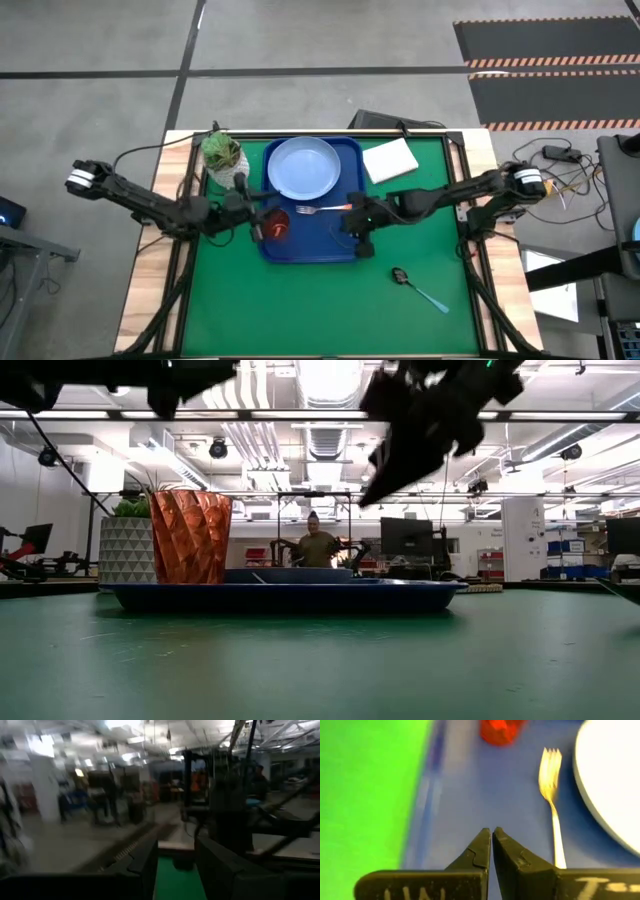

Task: Pick and place plate/cup/fork/spoon on tray
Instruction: Put the blue spoon on the blue tray to the left of the orange fork

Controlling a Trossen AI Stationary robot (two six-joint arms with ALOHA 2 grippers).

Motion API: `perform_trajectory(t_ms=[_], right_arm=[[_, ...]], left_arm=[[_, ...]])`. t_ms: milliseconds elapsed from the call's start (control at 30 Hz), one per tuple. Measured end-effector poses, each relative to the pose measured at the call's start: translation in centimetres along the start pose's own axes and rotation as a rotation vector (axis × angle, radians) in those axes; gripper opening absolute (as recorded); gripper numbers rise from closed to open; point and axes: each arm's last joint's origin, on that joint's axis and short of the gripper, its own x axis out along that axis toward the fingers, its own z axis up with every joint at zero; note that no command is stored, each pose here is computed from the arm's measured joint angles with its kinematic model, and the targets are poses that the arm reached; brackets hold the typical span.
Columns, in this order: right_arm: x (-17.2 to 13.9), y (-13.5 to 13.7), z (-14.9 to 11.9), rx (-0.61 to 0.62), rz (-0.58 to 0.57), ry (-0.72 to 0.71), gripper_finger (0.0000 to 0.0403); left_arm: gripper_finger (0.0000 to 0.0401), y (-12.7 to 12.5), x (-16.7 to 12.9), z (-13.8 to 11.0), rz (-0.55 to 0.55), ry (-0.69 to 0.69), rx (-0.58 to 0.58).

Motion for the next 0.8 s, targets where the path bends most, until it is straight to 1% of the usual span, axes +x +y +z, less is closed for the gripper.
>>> perform_trajectory(t_ms=[67,133,200,267,367,500,667,800], right_arm=[[-0.5,1.0,0.6,-0.03,0.017,-0.054,0.0009],[-0.9,1.7,1.2,-0.069,0.029,-0.102,0.0009],[-1.2,2.5,1.6,-0.114,0.04,-0.142,0.0009],[-1.4,3.0,1.7,-0.157,0.049,-0.152,0.0009],[-1.5,3.6,1.9,-0.209,0.056,-0.172,0.0009],[-1.5,3.6,1.9,-0.247,0.052,-0.182,0.0009],[-1.5,3.5,2.0,-0.281,0.048,-0.183,0.0009],[-1.5,3.5,1.8,-0.275,0.05,-0.17,0.0009]], left_arm=[[0.0109,-0.3,-0.2,-0.7,-0.021,0.04,-0.106],[0.0109,-0.8,-0.4,-0.9,-0.045,0.049,-0.205],[0.0109,-1.5,-0.8,-0.9,-0.087,0.054,-0.273],[0.0109,-2.4,-1.2,-0.8,-0.151,0.049,-0.319],[0.0109,-3.7,-1.8,-1.1,-0.237,0.069,-0.318],[0.0109,-4.6,-2.5,-1.4,-0.29,0.093,-0.311],[0.0109,-4.5,-3.5,-2.4,-0.319,0.147,-0.281],[0.0109,-4.3,-3.8,-2.9,-0.316,0.158,-0.272]])
